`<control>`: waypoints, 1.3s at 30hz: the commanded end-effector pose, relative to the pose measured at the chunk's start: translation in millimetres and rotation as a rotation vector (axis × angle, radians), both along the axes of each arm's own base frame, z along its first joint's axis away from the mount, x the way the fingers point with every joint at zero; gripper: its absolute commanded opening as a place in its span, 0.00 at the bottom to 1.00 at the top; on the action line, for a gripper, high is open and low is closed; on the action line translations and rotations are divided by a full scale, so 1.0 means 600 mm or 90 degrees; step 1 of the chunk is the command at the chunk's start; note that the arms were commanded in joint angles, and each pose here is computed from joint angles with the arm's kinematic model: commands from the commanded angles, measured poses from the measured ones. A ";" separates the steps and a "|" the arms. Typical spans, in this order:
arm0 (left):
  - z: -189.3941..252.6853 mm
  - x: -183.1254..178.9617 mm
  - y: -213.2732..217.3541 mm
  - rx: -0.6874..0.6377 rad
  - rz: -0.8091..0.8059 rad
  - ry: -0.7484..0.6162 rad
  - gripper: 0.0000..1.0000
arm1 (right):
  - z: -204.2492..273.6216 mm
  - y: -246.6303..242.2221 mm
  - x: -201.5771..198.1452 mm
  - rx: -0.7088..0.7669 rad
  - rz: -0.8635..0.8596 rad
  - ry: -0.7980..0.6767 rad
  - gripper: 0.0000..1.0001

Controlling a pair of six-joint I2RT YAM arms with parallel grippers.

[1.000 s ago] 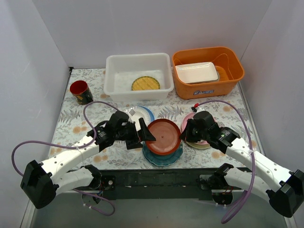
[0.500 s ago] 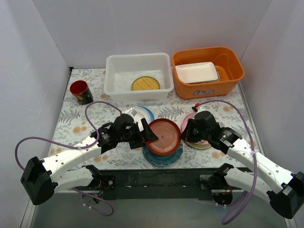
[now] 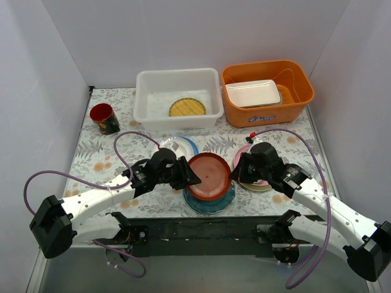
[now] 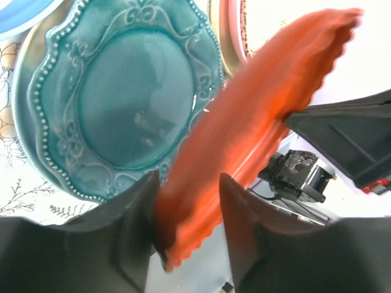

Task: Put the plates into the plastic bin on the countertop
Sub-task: Place the plate in the plastic bin.

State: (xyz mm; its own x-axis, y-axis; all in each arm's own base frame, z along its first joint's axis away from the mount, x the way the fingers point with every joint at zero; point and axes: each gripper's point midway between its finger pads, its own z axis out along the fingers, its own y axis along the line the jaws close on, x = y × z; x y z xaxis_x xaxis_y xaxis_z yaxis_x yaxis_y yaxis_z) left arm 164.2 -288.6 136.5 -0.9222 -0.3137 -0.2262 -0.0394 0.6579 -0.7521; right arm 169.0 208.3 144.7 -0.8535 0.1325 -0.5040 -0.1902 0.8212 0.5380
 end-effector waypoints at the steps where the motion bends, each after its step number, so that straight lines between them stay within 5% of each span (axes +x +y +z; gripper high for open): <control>1: -0.002 0.003 -0.002 -0.004 0.007 -0.012 0.31 | 0.039 0.023 0.008 0.055 0.014 -0.036 0.01; 10: -0.011 -0.006 0.002 -0.001 0.008 -0.002 0.00 | 0.031 0.022 0.007 0.051 0.015 -0.030 0.01; 23: -0.011 -0.004 0.006 0.007 0.014 -0.004 0.00 | 0.029 0.025 0.004 0.067 0.021 -0.037 0.07; 31: -0.005 -0.003 0.005 0.004 0.016 -0.005 0.00 | 0.022 0.025 -0.002 0.074 0.029 -0.037 0.38; 39: -0.002 -0.004 0.009 -0.001 0.020 -0.009 0.00 | 0.024 0.023 -0.008 0.081 0.041 -0.049 0.82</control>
